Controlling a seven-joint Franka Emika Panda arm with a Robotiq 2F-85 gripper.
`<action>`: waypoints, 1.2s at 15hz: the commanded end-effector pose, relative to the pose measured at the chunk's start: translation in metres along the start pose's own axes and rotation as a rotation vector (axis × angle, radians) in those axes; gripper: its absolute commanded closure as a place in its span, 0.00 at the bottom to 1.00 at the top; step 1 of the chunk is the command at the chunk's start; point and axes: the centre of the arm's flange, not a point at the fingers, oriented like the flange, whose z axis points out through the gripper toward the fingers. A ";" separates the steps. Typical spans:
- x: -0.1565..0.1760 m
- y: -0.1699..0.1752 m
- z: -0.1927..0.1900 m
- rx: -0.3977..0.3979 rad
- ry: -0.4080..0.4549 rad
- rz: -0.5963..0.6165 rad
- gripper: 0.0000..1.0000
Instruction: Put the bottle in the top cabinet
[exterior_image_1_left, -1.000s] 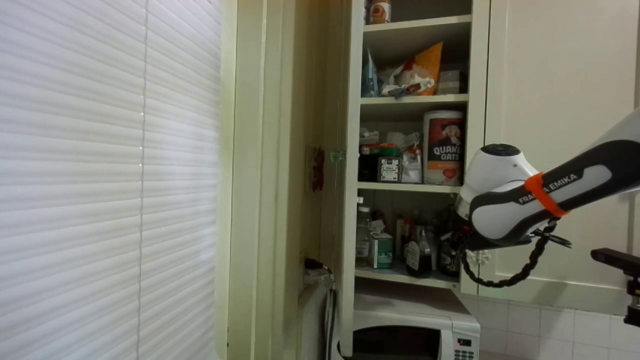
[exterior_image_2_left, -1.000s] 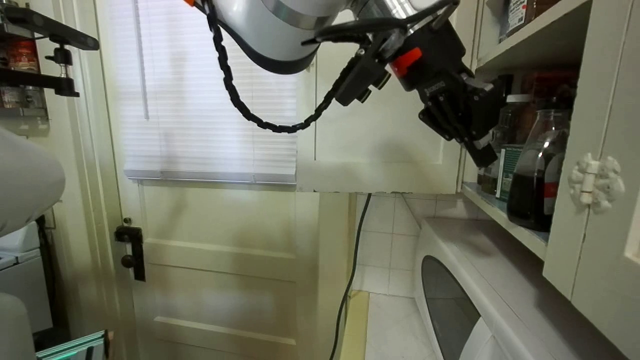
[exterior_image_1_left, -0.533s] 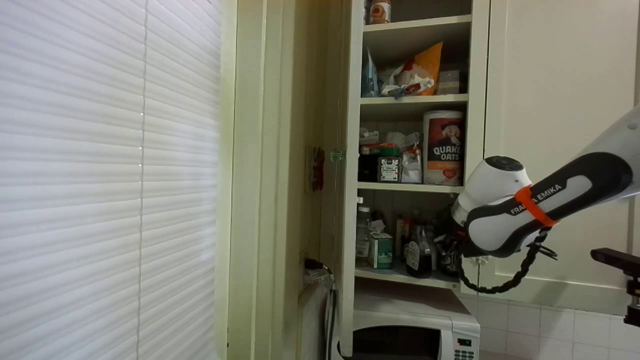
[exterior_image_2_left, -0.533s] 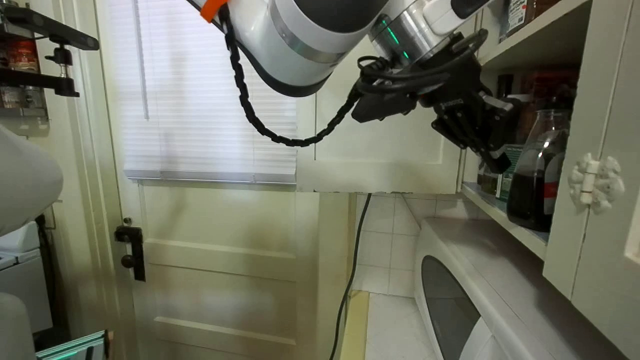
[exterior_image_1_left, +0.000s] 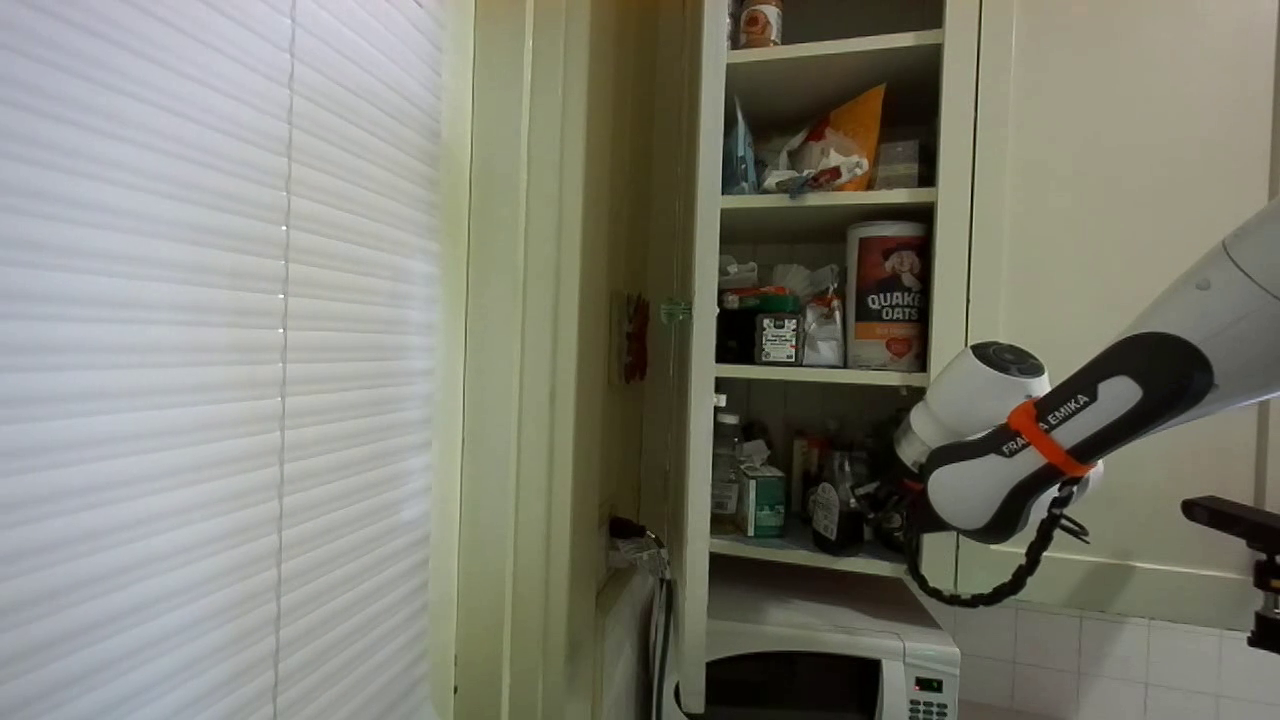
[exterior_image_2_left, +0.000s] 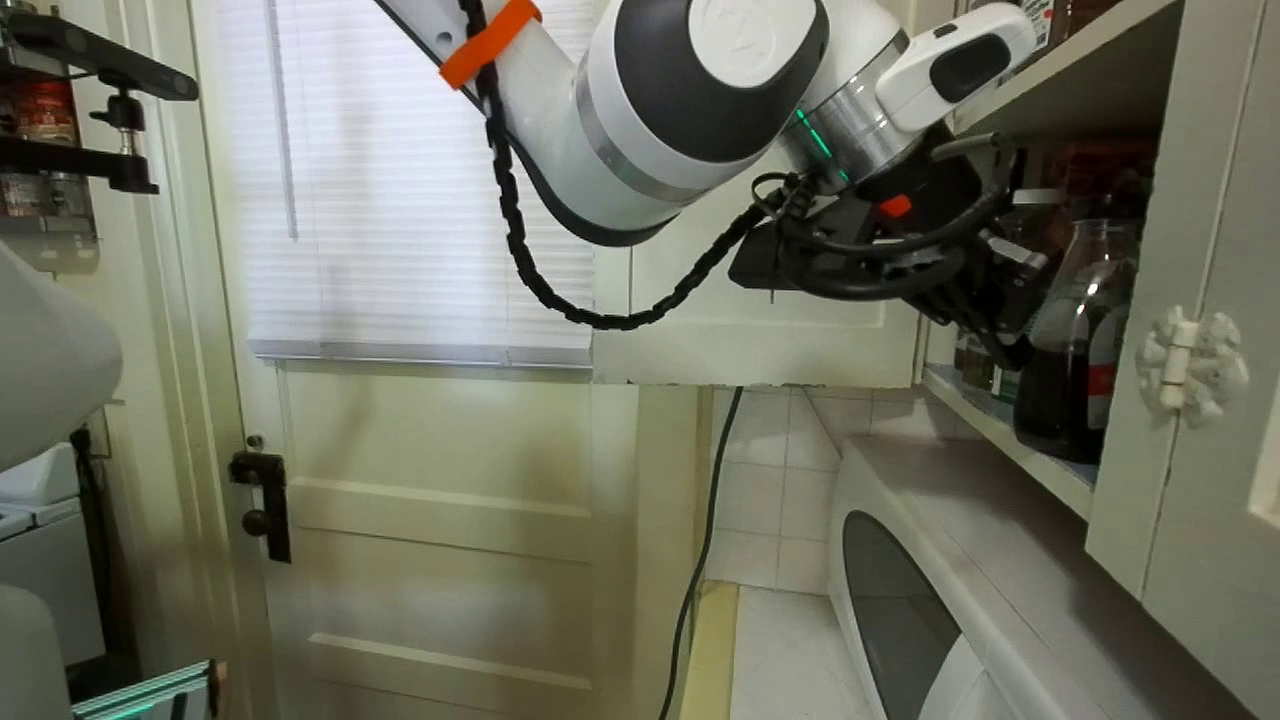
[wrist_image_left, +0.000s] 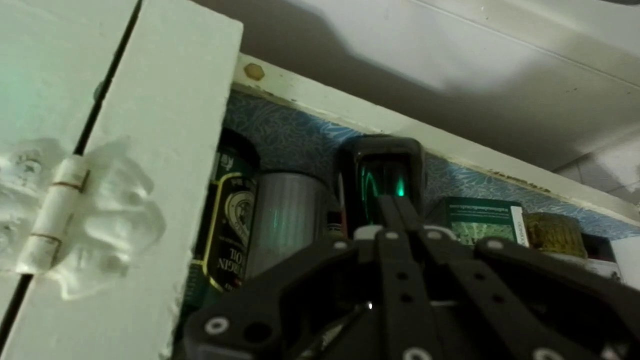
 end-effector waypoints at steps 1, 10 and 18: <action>0.001 0.004 0.010 0.015 0.029 -0.013 1.00; 0.015 -0.001 0.020 0.010 0.065 -0.047 1.00; 0.028 0.000 0.040 -0.005 0.089 -0.083 1.00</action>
